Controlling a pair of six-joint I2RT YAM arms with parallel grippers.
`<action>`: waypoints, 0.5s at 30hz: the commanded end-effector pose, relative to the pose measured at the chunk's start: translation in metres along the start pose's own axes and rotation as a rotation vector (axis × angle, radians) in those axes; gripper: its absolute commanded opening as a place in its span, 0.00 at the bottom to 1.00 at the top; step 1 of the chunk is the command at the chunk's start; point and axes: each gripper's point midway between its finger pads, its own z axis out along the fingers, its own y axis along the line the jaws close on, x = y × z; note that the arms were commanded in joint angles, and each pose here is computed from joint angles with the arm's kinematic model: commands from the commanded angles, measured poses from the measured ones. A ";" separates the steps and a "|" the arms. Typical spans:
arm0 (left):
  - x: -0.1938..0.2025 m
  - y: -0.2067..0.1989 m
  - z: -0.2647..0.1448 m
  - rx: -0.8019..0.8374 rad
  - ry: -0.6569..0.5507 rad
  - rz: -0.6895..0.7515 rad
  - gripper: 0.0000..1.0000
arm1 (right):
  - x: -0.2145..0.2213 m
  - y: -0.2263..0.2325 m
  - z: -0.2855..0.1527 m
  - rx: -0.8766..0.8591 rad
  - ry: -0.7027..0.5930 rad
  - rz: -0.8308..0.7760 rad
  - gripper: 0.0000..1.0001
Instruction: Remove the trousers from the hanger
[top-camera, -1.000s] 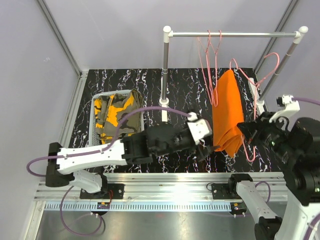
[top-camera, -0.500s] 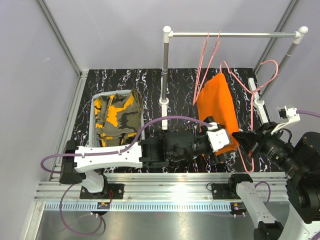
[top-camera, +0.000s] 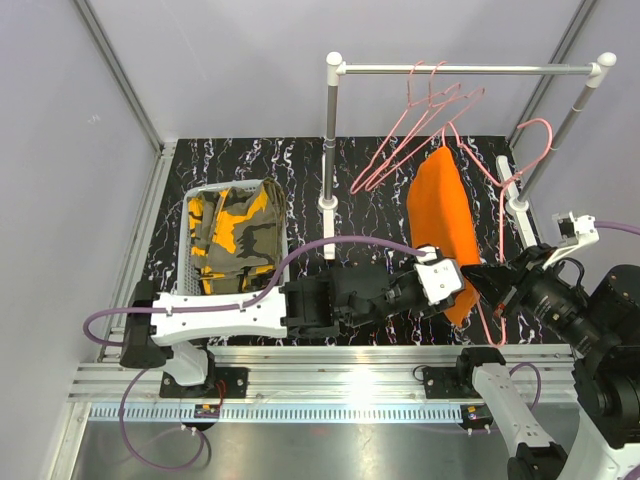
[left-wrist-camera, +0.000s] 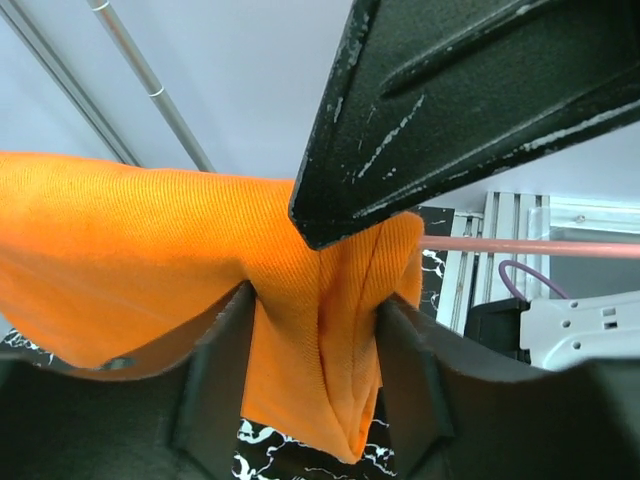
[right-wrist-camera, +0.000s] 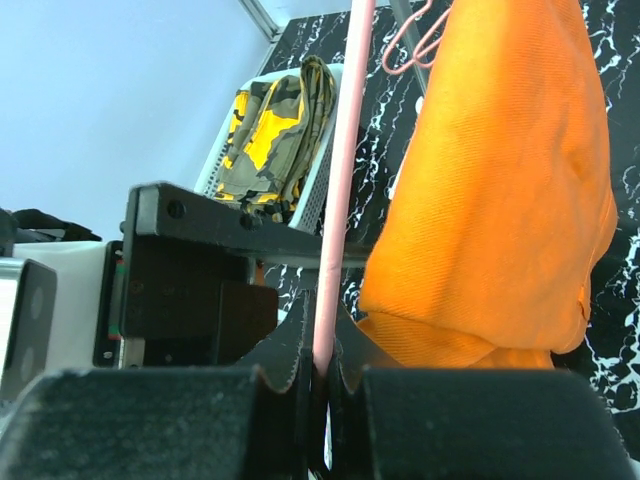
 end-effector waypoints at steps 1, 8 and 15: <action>-0.038 0.010 0.004 -0.057 -0.121 -0.036 0.48 | -0.051 0.044 -0.015 -0.180 -0.214 -0.185 0.00; -0.048 0.027 -0.002 -0.202 -0.182 -0.090 0.00 | -0.047 0.032 -0.001 -0.159 -0.187 -0.162 0.00; -0.078 0.085 -0.059 -0.515 -0.309 -0.228 0.00 | -0.038 -0.012 0.023 0.005 -0.154 -0.116 0.00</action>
